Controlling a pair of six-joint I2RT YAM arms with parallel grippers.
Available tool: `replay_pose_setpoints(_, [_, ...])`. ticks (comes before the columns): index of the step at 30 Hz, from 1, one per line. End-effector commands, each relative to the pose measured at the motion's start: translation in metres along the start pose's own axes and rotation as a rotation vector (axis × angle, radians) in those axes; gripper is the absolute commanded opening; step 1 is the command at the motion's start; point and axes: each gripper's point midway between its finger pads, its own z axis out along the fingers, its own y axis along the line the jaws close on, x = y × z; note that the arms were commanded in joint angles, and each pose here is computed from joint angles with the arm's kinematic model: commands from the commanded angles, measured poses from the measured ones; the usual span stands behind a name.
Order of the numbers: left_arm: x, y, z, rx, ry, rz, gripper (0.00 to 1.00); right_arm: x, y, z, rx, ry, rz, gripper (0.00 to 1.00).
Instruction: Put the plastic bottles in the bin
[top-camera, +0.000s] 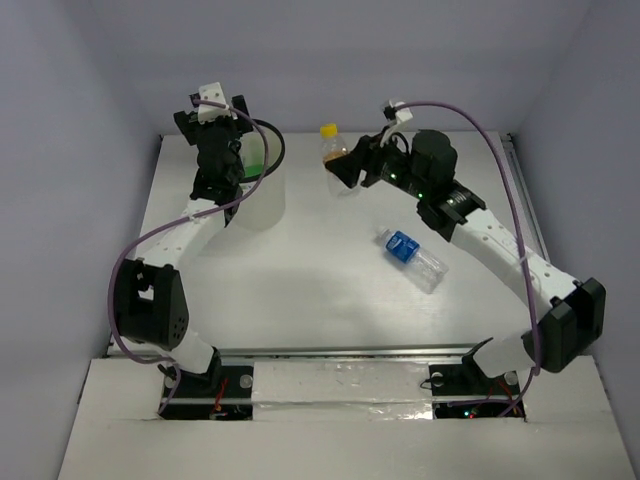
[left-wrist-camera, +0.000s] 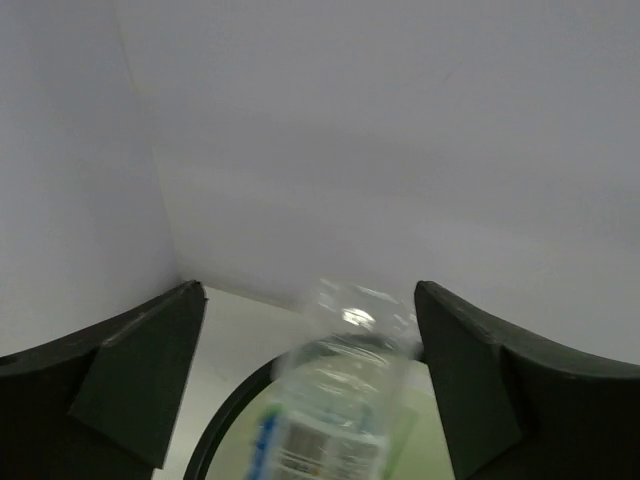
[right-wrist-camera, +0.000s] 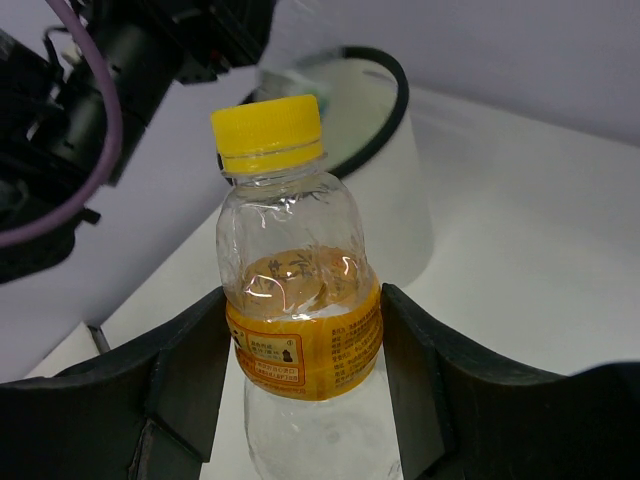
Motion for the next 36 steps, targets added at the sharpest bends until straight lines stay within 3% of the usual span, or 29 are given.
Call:
replay_pose_setpoints(1, [-0.041,0.005,-0.005,0.009,-0.11,-0.049,0.87,-0.06,0.043,0.016,-0.141,-0.155,-0.034,0.47])
replay_pose_setpoints(7, [-0.072,0.012,-0.019,0.019,-0.157,-0.113,0.92,-0.082,0.055,0.048,-0.187,-0.202,-0.015,0.47])
replay_pose_setpoints(11, [-0.111,0.018,-0.037,0.033,-0.205,-0.266,0.89,-0.084,0.051,0.071,-0.201,-0.221,0.013,0.48])
replay_pose_setpoints(19, [-0.172,0.008,-0.073,0.192,-0.228,-0.496,0.68,-0.067,0.076,0.136,-0.271,-0.206,0.051,0.49])
replay_pose_setpoints(23, [-0.182,0.01,-0.098,0.254,-0.204,-0.562,0.64,-0.079,0.086,0.164,-0.291,-0.268,0.095,0.5])
replay_pose_setpoints(26, [-0.172,0.011,-0.113,0.281,-0.16,-0.602,0.64,-0.054,0.079,0.195,-0.245,-0.245,0.127,0.51])
replay_pose_setpoints(27, [-0.179,0.015,-0.123,0.29,-0.172,-0.618,0.64,-0.066,0.09,0.197,-0.255,-0.277,0.132,0.52])
replay_pose_setpoints(28, [-0.17,0.015,-0.127,0.295,-0.154,-0.622,0.64,-0.045,0.087,0.213,-0.243,-0.248,0.158,0.52])
replay_pose_setpoints(30, [-0.176,0.021,-0.14,0.312,-0.168,-0.645,0.64,-0.055,0.091,0.22,-0.234,-0.293,0.184,0.54])
replay_pose_setpoints(36, [-0.169,0.03,-0.155,0.31,-0.171,-0.643,0.64,-0.022,0.085,0.253,-0.188,-0.319,0.313,0.58])
